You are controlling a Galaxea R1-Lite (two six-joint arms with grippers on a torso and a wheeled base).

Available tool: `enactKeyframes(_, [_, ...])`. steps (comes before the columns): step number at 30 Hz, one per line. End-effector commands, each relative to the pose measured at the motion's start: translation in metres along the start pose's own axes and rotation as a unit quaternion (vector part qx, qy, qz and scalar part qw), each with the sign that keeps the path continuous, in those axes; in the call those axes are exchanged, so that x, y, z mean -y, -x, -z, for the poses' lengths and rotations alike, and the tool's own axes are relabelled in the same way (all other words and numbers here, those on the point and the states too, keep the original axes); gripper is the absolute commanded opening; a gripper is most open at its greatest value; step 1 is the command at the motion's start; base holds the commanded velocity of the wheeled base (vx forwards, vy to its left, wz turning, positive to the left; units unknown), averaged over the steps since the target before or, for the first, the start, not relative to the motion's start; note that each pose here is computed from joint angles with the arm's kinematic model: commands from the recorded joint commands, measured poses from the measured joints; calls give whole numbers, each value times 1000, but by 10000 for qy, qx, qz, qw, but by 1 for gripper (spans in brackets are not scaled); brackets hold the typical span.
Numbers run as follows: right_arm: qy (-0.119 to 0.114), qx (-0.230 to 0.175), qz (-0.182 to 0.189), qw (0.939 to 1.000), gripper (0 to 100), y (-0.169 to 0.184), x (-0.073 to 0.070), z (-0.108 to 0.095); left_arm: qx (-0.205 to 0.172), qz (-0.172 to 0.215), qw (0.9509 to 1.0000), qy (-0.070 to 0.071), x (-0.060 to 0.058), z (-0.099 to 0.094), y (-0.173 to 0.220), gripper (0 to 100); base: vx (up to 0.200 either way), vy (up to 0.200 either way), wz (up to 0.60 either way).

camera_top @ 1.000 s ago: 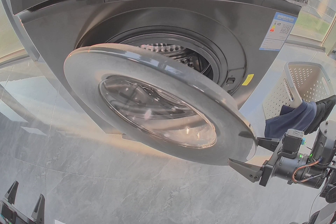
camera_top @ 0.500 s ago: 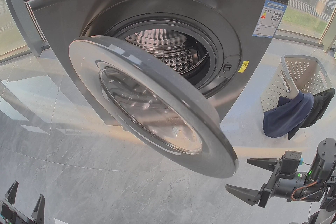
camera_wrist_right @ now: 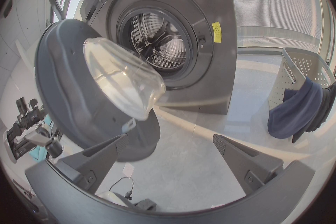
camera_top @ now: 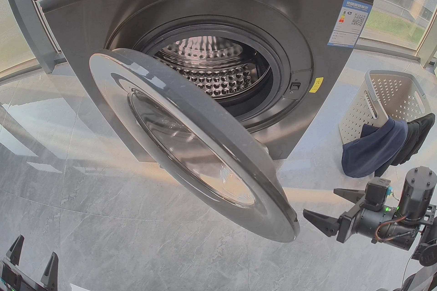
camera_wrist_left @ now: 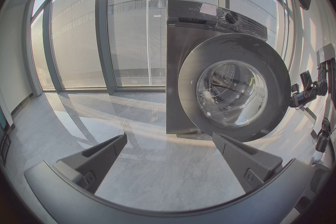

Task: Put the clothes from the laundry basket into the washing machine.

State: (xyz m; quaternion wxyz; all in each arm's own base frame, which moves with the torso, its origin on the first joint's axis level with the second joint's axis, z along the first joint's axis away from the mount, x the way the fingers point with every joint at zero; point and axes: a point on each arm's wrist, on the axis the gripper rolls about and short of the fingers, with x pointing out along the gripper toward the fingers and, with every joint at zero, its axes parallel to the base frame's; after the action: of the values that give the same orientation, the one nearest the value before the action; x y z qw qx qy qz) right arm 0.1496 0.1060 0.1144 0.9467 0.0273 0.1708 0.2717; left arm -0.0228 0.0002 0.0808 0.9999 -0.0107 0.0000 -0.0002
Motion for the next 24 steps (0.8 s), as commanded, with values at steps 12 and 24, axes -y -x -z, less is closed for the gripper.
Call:
enactKeyframes(12, [117,-551,-1009,9933,100,-32,-50,20,-15,-2,10000,0,0,5,0,100,0,0,0])
enactKeyframes(24, [-266,439,-185,9985,100,-104,-39,-18,-15,-2,10000,0,0,5,0,100,0,0,0])
